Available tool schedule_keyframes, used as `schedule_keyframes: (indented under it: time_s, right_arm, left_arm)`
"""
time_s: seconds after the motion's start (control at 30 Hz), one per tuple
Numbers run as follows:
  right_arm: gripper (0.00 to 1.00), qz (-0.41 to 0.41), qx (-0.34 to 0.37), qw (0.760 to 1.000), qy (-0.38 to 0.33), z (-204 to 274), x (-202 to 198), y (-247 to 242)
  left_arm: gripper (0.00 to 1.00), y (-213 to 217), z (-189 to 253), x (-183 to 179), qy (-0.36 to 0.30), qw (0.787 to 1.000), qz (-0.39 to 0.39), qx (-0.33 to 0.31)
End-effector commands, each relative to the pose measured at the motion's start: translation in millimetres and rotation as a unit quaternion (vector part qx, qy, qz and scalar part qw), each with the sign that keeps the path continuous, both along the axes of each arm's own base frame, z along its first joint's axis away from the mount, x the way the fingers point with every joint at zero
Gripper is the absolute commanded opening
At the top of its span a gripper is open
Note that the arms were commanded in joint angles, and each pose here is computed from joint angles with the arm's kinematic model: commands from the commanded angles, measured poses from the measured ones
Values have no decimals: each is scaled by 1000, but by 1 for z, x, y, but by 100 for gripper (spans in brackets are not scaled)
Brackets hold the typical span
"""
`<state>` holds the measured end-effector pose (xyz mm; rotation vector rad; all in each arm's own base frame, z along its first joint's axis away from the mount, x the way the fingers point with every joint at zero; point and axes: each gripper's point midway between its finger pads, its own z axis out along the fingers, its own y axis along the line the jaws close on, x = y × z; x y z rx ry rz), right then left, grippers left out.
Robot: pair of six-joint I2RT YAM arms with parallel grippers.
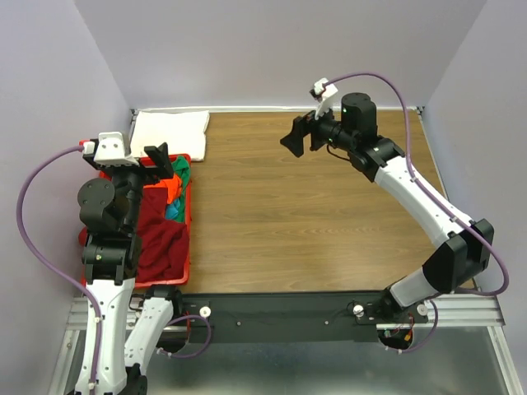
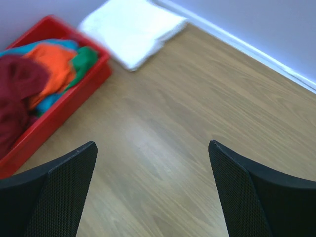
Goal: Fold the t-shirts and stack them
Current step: Grab the tshirt from the pile
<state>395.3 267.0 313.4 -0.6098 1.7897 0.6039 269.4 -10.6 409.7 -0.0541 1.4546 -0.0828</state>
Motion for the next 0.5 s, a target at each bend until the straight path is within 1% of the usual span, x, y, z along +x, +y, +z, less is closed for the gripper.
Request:
schedule_keyframes:
  time_s: [0.0,0.03,0.1,0.13,0.17,0.2,0.27,0.3,0.43,0.47]
  right_arm:
    - [100,252,28,967,3,-7,-57,52]
    - [100,312,34,950,1,-8,-75,59]
    - [100,422,46,905,-4,-14,-108,81]
    - [100,434,39,900,0,-19,-115,90]
    - [100,447,20,894,-23,-23,-114,103]
    - [100,451,-13,892,-11,-36,-130,124]
    - [100,442,-55,895,-22,-51,-134,152]
    - [100,439,-87,894,-30,-65,-142,177]
    - [100,422,-125,897,-38,-90,-151,235]
    - [100,420,-137,897,-14,-117,-155,251]
  left_arm:
    - [98,-4,8,-5,-14,1000,-12,1]
    - [98,-5,8,-5,-14,1000,-12,1]
    - [98,-3,10,-7,-16,1000,-8,0]
    - [98,-2,11,-8,-17,1000,-7,0]
    - [98,0,15,-11,-23,1000,-2,-1]
    - [98,1,17,-14,-26,1000,1,-2]
    - [98,1,21,-17,-33,999,3,-7]
    - [98,4,22,-18,-35,999,9,-10]
    - [98,9,28,-23,-38,999,24,-19]
    - [98,12,29,-25,-40,998,33,-23]
